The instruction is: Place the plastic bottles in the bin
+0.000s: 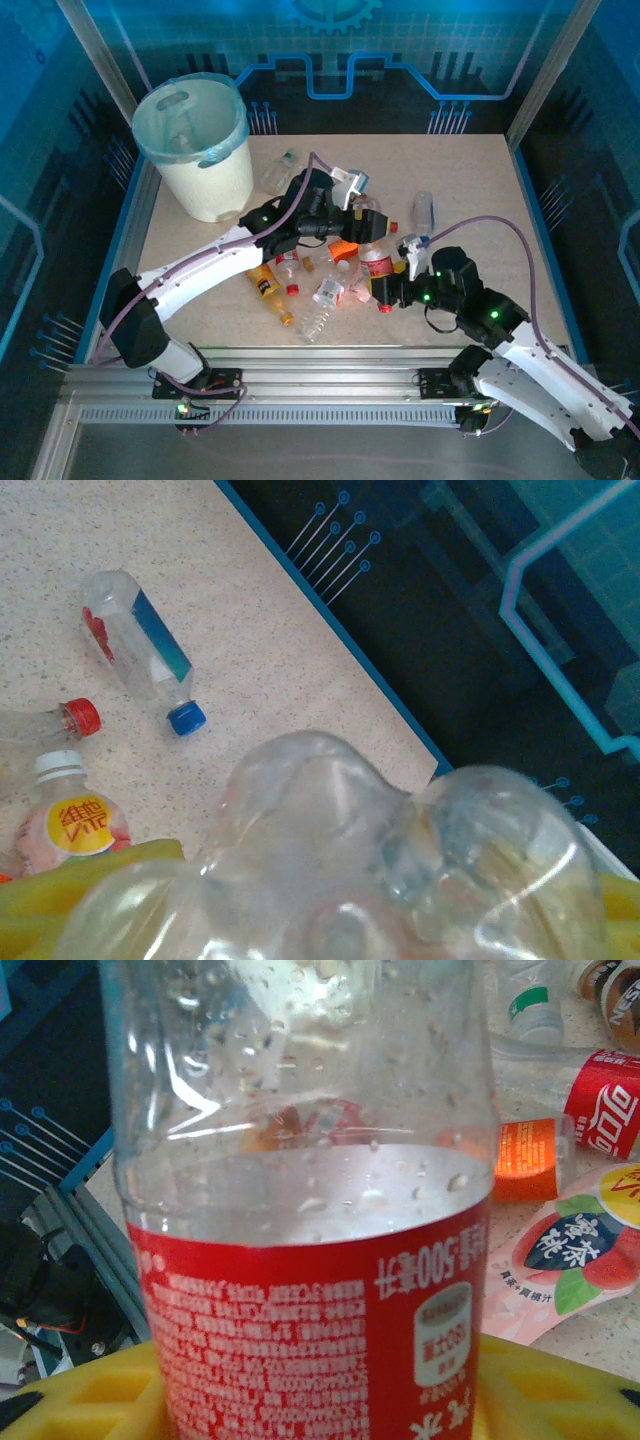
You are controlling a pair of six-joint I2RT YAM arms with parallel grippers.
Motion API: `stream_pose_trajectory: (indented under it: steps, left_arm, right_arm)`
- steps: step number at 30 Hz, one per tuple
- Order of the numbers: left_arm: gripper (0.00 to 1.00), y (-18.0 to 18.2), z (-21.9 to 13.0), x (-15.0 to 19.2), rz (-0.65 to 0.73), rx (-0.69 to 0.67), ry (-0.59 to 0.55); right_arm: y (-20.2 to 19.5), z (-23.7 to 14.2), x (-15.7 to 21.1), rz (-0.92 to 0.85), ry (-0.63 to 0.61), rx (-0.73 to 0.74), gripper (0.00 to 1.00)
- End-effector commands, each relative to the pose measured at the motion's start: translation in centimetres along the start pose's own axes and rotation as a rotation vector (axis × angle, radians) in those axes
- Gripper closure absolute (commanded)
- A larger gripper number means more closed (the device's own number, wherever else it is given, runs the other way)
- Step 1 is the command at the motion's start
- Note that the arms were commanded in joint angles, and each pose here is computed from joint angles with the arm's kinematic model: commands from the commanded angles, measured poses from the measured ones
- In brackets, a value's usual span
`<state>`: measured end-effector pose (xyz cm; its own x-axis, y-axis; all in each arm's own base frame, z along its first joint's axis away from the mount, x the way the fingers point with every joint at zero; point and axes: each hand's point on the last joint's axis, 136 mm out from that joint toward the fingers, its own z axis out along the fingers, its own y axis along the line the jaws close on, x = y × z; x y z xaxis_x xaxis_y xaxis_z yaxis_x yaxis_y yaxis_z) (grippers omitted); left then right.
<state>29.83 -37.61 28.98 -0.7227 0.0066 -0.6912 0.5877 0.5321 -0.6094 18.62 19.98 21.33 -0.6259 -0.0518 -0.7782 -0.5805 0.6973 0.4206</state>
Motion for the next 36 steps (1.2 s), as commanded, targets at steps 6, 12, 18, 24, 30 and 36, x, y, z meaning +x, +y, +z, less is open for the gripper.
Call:
stream_pose_trajectory:
  steps: [6, 12, 18, 24, 30, 36]
  left_arm:
    - [0.35, -0.3, -1.4, 0.3, -0.024, 0.035, -0.022]
    - [0.38, 1.0, -3.3, -0.2, -0.036, -0.016, -0.082]
    - [0.39, 3.4, -8.2, -2.9, -0.018, -0.155, -0.187]
    - [0.38, 5.5, -16.9, -7.8, 0.056, -0.353, -0.354]
    - [0.37, 5.6, -26.4, -14.2, 0.149, -0.556, -0.54]
    - [0.37, 5.4, -33.6, -20.4, 0.191, -0.662, -0.73]
  right_arm:
    - [1.2, 0.2, -2.6, -0.099, -0.08, -0.007, 0.4]
    - [2.0, 0.7, -5.8, -0.135, -0.159, 0.001, 0.16]
    - [4.0, 1.7, -8.4, -0.213, -0.184, -0.027, 0.02]
    - [8.8, 2.7, -12.8, -0.322, -0.26, -0.103, 0.0]
    - [14.2, 5.1, -19.3, -0.399, -0.354, -0.204, 0.01]
    - [17.3, 8.8, -26.2, -0.409, -0.368, -0.183, 0.02]
